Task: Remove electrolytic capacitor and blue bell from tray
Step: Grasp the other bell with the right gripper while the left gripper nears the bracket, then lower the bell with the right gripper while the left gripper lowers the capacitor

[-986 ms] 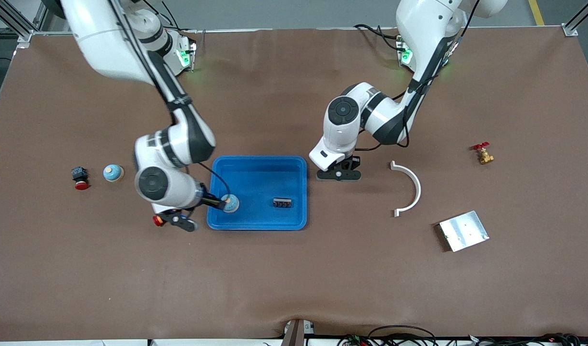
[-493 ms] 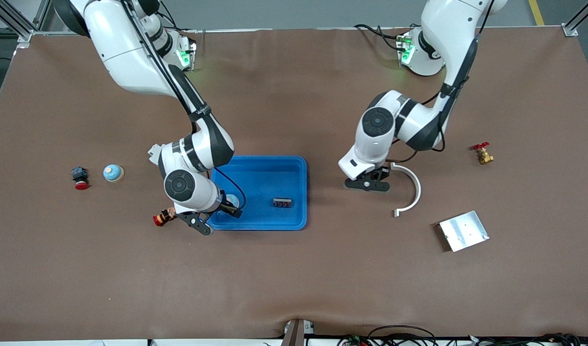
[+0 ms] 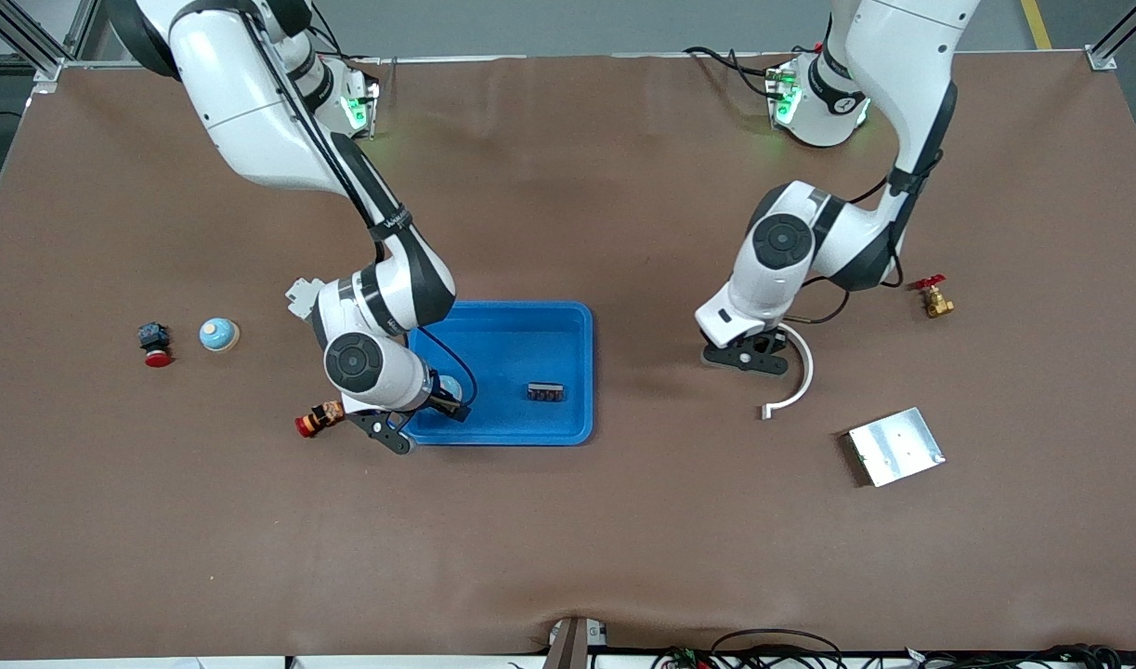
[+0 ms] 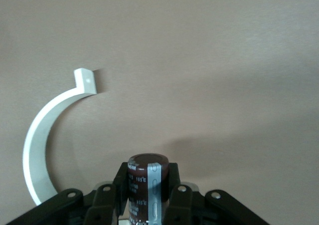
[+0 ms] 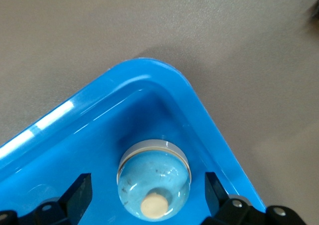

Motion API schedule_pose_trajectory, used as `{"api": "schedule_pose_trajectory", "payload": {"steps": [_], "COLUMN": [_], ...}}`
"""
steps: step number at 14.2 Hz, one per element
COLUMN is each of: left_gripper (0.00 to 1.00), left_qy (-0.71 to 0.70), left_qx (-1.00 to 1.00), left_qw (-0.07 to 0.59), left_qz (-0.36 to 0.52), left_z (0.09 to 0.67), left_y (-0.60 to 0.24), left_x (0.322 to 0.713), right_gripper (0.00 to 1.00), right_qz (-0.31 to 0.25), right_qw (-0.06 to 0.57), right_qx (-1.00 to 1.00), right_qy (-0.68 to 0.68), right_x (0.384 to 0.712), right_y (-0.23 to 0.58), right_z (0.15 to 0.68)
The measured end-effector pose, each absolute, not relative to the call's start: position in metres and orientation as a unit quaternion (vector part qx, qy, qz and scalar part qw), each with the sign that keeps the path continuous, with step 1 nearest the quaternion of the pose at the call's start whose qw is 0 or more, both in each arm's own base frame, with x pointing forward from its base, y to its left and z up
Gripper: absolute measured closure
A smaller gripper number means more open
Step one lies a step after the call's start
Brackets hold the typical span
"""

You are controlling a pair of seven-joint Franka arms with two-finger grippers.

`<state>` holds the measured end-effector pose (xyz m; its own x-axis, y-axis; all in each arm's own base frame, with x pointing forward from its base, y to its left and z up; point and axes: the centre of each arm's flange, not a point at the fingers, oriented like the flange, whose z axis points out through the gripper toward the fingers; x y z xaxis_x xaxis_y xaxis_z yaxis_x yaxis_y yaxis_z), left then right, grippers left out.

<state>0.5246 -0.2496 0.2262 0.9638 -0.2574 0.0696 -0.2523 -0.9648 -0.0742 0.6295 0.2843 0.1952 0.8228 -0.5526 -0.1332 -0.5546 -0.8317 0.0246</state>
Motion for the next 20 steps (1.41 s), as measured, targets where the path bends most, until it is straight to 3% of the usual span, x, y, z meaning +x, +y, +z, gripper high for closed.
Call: {"api": "schedule_pose_trajectory", "payload": {"steps": [9, 12, 13, 17, 20], "left_gripper": [0.66, 0.66, 0.66, 0.66, 0.66], "left_qy": [0.128, 0.124, 0.118, 0.100, 0.096], "left_qx": [-0.990, -0.990, -0.990, -0.990, -0.989], "left_qw": [0.011, 0.021, 0.028, 0.056, 0.060], "left_qz": [-0.060, -0.063, -0.068, -0.086, -0.092], "left_z": [0.190, 0.185, 0.184, 0.177, 0.175], "left_y": [-0.242, -0.239, -0.238, -0.236, -0.232], "left_x": [0.516, 0.516, 0.516, 0.515, 0.521], "right_gripper": [0.00, 0.30, 0.35, 0.35, 0.35], "right_qz": [0.071, 0.073, 0.073, 0.086, 0.104], "right_qw": [0.011, 0.010, 0.011, 0.000, -0.007], "right_qx": [-0.956, -0.956, -0.956, -0.955, -0.962], "right_qy": [0.285, 0.285, 0.285, 0.284, 0.252], "right_x": [0.625, 0.624, 0.625, 0.624, 0.631], "right_y": [0.294, 0.294, 0.294, 0.289, 0.266], "right_z": [0.185, 0.186, 0.190, 0.194, 0.229]}}
